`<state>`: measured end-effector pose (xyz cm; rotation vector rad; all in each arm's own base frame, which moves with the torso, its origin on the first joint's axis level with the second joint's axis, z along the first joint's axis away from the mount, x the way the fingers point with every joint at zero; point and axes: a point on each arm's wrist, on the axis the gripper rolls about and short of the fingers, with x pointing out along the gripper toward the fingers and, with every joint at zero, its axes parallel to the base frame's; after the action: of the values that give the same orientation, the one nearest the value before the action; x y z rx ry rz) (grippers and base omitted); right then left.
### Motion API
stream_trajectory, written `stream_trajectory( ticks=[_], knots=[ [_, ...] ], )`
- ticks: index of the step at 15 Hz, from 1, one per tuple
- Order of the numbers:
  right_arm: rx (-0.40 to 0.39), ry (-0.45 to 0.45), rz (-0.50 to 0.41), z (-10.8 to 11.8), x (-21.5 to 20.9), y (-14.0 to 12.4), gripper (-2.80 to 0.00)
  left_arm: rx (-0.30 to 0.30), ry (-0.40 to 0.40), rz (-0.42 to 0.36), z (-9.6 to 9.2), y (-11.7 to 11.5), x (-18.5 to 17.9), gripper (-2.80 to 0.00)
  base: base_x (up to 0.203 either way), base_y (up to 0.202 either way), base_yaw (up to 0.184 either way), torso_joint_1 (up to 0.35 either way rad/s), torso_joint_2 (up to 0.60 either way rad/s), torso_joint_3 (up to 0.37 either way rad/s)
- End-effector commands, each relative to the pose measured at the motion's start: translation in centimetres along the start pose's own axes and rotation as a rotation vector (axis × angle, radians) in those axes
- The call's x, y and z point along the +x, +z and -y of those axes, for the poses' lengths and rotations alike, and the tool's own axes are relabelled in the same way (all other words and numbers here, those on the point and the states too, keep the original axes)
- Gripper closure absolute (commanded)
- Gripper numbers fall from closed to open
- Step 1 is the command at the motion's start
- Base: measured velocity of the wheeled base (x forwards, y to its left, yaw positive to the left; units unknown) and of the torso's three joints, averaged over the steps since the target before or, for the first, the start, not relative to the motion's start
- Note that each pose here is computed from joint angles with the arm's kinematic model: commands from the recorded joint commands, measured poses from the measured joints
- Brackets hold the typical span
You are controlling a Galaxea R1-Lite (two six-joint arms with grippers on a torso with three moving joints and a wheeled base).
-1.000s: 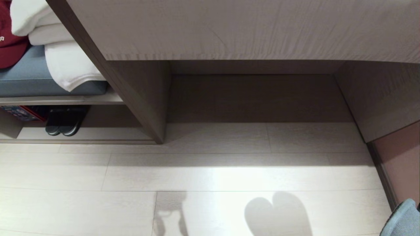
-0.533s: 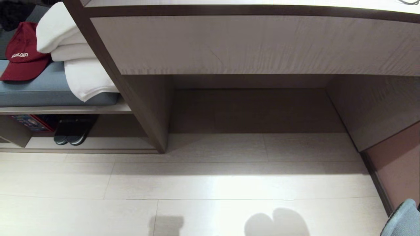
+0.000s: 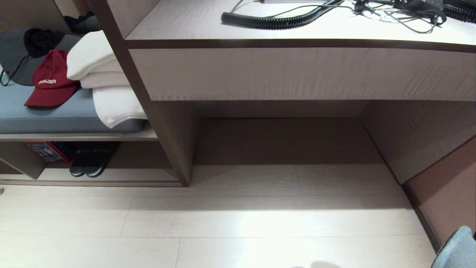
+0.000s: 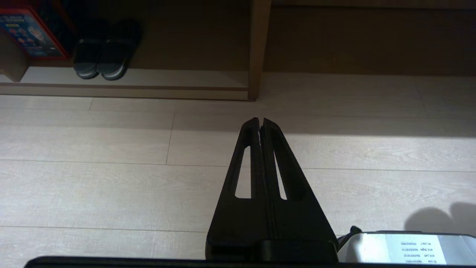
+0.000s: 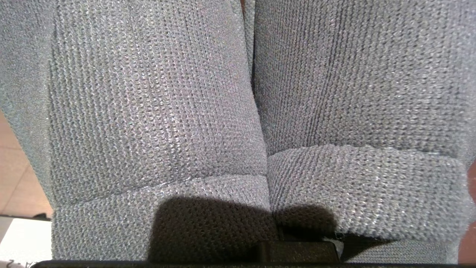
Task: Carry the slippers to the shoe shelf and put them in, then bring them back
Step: Place the slippers into the shoe cabinet
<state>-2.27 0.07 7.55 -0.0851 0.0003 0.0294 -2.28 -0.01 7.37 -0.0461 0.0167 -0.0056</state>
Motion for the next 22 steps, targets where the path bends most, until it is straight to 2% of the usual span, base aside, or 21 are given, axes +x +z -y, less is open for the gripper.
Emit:
stream_trajectory(
  ticks=[1, 22],
  knots=[
    [-0.001, 0.001, -0.001, 0.00, 0.01, 0.01, 0.00, -0.001, 0.000, 0.000, 0.00, 0.00, 0.00, 0.00, 0.000, 0.000, 0.000, 0.010, 0.01, 0.197],
    [-0.021, 0.006, 0.002, -0.01, 0.00, 0.02, 0.00, 0.000, 0.001, 0.000, 0.00, 0.00, 0.00, 0.00, 0.000, 0.000, 0.000, 0.001, 0.00, 0.202]
  ],
)
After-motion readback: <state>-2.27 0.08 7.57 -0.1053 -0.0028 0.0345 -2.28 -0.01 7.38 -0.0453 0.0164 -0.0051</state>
